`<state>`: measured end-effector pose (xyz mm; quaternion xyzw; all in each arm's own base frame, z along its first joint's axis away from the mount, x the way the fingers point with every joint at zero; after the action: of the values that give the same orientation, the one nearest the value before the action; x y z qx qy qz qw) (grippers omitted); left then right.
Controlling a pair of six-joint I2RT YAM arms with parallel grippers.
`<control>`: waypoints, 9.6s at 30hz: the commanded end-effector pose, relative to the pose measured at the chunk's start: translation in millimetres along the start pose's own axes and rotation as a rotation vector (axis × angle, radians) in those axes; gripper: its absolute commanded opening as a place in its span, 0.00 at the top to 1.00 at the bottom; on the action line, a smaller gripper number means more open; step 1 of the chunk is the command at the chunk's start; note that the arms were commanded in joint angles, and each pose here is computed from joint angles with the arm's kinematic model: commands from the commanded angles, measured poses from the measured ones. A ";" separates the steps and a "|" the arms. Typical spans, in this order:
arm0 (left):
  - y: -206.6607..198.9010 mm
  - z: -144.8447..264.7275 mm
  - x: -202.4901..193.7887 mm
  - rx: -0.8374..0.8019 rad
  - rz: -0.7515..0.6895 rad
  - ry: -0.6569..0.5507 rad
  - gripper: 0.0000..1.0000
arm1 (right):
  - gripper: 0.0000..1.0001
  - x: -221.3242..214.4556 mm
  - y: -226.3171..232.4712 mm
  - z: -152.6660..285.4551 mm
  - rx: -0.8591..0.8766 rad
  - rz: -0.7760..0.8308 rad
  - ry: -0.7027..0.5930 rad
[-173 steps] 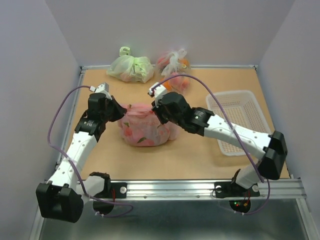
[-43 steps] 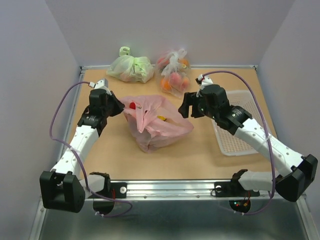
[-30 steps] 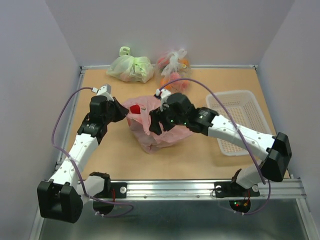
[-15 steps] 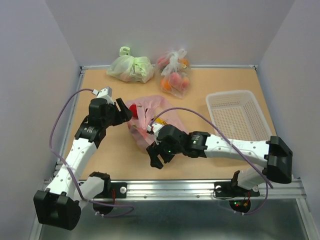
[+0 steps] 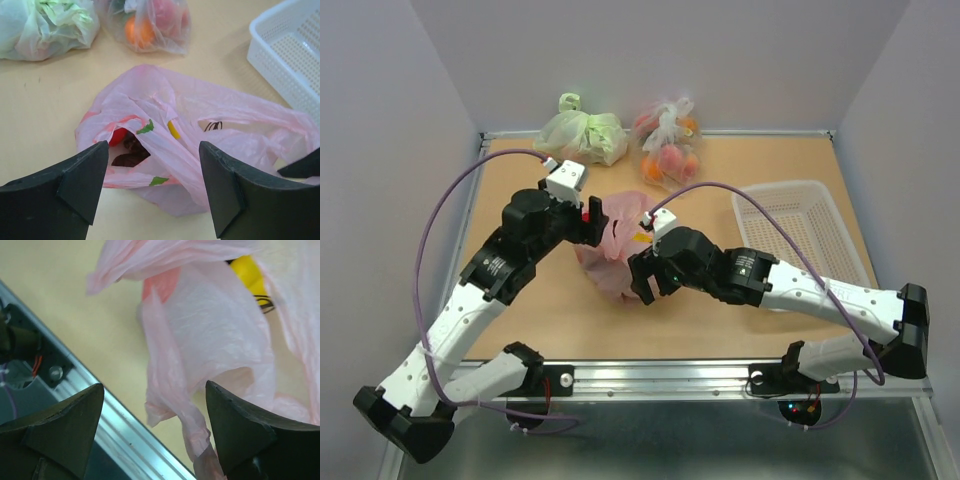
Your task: Untie the knot of the plastic bag and take out the fruit
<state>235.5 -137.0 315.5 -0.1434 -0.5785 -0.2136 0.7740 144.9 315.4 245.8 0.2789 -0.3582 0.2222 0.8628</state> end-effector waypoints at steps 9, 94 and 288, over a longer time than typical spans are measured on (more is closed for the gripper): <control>-47.3 -37.4 -11.5 -0.039 -0.084 0.155 0.14 | 0.14 8.0 -15.1 -23.7 -0.071 -0.010 -0.025; -16.5 -55.3 58.5 0.050 0.210 0.027 1.00 | 0.40 6.8 -38.7 -107.3 -0.047 0.026 -0.159; -60.0 -24.6 -121.5 -0.061 0.303 0.323 1.00 | 0.31 81.1 -334.3 103.1 -0.855 -0.564 -0.722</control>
<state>194.6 -174.7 184.5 -0.1975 -0.4007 -0.1322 0.8848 339.9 17.5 223.8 0.0314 -0.5495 -0.2878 0.7838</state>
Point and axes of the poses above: each gripper's point midway between its finger pads, its own z axis back along the fingers, its own y axis along the line the jaws close on, x = y × z, the point moved 4 cm from there along z, back along the fingers, and after that the axes turned 8 degrees about -z, right-handed, at the moved point
